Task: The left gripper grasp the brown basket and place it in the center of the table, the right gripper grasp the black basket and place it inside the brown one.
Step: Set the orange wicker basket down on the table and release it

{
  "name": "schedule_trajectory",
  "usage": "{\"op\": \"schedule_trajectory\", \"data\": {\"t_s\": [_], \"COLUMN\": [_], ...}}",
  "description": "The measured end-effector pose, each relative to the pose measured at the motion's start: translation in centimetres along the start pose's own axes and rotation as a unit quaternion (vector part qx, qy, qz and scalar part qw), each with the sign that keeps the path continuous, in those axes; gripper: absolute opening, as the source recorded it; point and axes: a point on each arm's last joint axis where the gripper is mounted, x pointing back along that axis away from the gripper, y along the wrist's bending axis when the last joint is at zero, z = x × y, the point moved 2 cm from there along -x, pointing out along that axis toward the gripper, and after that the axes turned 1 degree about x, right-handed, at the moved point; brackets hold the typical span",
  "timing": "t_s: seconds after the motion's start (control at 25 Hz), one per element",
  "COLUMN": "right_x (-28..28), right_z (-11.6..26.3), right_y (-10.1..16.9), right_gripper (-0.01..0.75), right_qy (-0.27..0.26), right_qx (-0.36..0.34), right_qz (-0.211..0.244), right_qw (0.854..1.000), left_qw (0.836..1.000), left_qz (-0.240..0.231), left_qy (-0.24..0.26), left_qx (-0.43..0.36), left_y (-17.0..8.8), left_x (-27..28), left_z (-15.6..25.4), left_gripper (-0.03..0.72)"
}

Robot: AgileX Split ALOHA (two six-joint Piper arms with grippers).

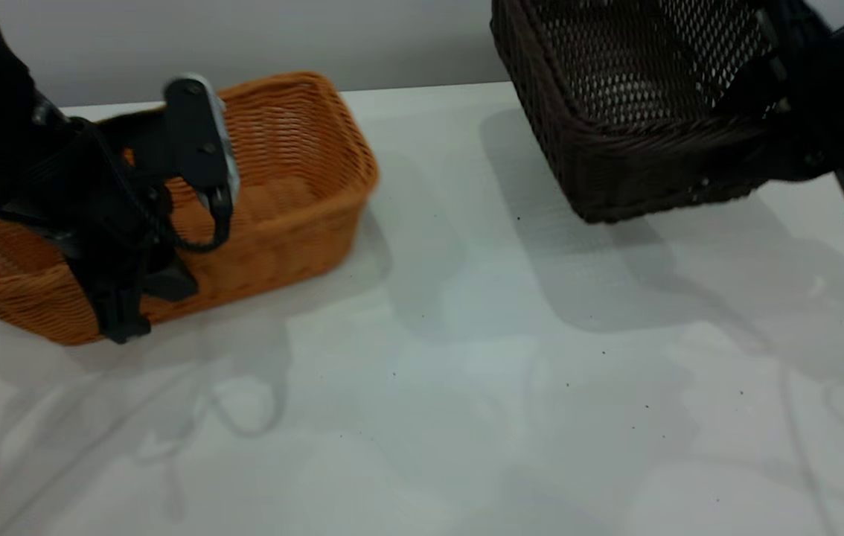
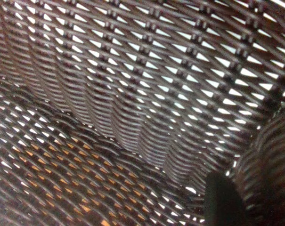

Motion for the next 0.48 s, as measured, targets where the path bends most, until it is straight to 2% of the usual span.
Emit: {"op": "schedule_trajectory", "data": {"t_s": [0.16,0.48], "right_x": [0.4,1.1], "right_z": [0.0,-0.3], "right_y": [1.4,4.4], "right_gripper": [0.239,0.239], "right_qy": [0.034,0.053], "right_qx": [0.042,0.093], "right_qz": [-0.01,-0.028], "right_qw": [0.999,0.994], "left_qw": [0.999,0.995], "left_qz": [0.021,0.056], "left_qy": [-0.002,-0.02], "left_qx": [-0.038,-0.086], "left_y": [-1.0,-4.0], "left_x": [0.0,0.2], "left_z": [-1.1,-4.6], "left_gripper": [0.093,0.093]}}
